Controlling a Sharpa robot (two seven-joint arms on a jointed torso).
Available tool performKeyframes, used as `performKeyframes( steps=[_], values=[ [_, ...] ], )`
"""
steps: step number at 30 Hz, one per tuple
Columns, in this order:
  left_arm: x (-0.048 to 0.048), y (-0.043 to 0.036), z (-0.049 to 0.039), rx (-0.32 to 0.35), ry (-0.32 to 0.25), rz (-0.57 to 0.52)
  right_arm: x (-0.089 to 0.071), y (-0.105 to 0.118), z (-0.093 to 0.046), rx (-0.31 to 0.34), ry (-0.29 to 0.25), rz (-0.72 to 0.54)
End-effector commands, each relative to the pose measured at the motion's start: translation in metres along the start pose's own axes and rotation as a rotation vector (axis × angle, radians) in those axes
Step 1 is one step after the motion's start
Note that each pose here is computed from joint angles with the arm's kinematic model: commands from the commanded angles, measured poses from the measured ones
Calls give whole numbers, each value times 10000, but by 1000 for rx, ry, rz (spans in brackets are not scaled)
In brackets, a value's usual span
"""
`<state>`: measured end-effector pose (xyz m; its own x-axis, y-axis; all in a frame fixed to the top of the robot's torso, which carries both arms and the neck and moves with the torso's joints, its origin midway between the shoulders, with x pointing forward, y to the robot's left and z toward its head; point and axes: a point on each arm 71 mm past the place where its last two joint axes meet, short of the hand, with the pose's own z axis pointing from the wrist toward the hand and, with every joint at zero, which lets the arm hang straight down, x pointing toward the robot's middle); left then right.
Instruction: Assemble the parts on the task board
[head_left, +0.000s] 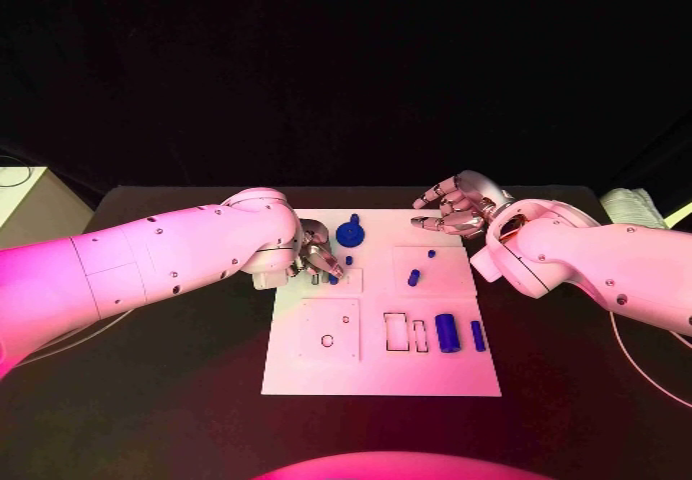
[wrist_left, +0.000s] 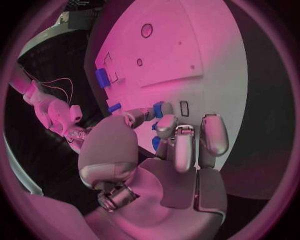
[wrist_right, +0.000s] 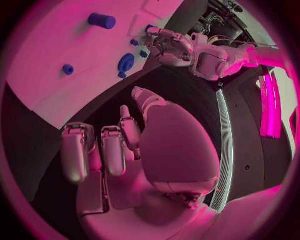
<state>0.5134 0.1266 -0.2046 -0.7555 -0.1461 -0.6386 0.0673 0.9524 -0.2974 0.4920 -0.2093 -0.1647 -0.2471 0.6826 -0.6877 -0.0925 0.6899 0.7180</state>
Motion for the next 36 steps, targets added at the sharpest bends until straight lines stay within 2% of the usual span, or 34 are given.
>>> performKeyframes(
  steps=[1, 15, 36],
  values=[
    [89, -38, 22, 19, 46, 7, 13, 10, -3, -12, 10, -4],
    [72, -21, 22, 17, 31, -3, 10, 7, -3, -12, 10, -3],
    [45, 72, -4, 11, 3, -27, -2, -3, -7, -11, 5, -1]
  ],
)
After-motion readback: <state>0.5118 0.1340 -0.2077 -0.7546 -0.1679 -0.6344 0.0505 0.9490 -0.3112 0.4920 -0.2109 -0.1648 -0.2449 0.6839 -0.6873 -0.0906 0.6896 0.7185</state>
